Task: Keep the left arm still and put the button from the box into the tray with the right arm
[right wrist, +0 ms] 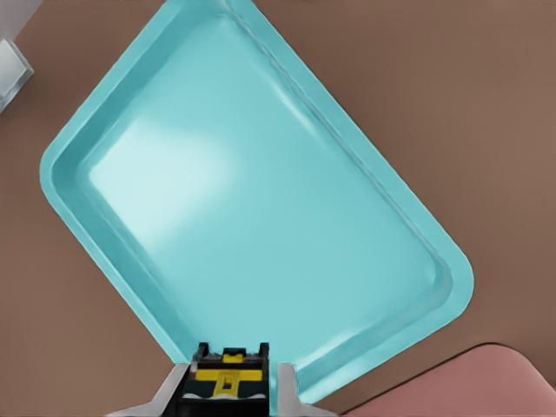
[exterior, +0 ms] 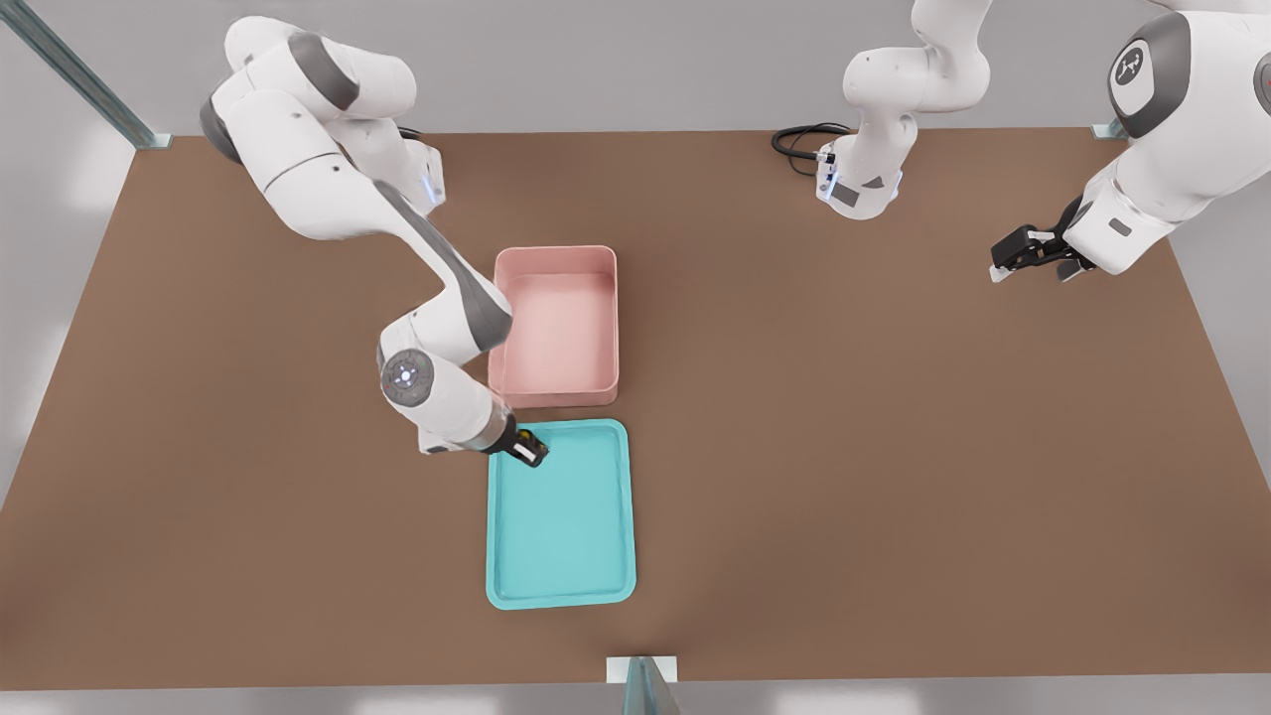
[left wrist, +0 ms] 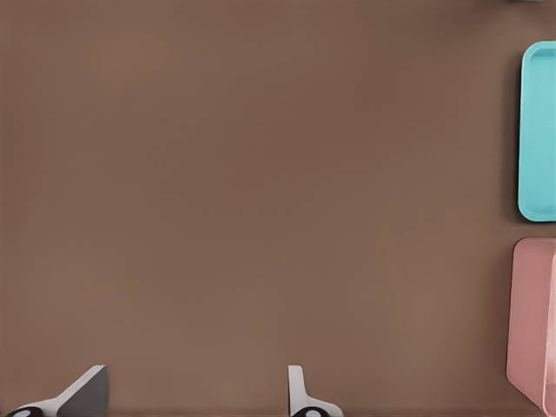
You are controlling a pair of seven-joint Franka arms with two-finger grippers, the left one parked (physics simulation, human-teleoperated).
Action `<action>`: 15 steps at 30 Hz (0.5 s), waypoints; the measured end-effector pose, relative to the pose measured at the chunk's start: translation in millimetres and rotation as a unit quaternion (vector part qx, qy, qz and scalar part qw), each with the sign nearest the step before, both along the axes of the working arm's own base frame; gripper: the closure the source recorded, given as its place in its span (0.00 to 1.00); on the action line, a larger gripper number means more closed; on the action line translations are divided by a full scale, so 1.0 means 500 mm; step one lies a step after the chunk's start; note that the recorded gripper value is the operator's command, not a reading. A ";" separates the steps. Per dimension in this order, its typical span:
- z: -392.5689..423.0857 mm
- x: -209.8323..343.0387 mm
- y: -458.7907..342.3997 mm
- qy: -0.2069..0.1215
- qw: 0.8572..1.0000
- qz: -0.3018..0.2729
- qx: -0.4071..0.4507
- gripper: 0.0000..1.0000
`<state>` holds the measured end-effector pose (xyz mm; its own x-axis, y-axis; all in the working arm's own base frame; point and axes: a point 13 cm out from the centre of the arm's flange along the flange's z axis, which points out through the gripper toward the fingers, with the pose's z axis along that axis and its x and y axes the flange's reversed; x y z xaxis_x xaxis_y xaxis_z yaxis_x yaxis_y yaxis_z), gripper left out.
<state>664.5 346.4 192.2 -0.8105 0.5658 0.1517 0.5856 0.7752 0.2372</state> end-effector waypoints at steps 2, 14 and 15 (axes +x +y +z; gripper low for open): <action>-0.114 0.033 -0.001 0.006 0.999 0.028 -0.031 0.52; 0.134 0.052 0.015 -0.077 0.984 0.143 -0.069 0.00; 0.242 0.049 -0.022 -0.086 0.984 0.141 -0.067 0.00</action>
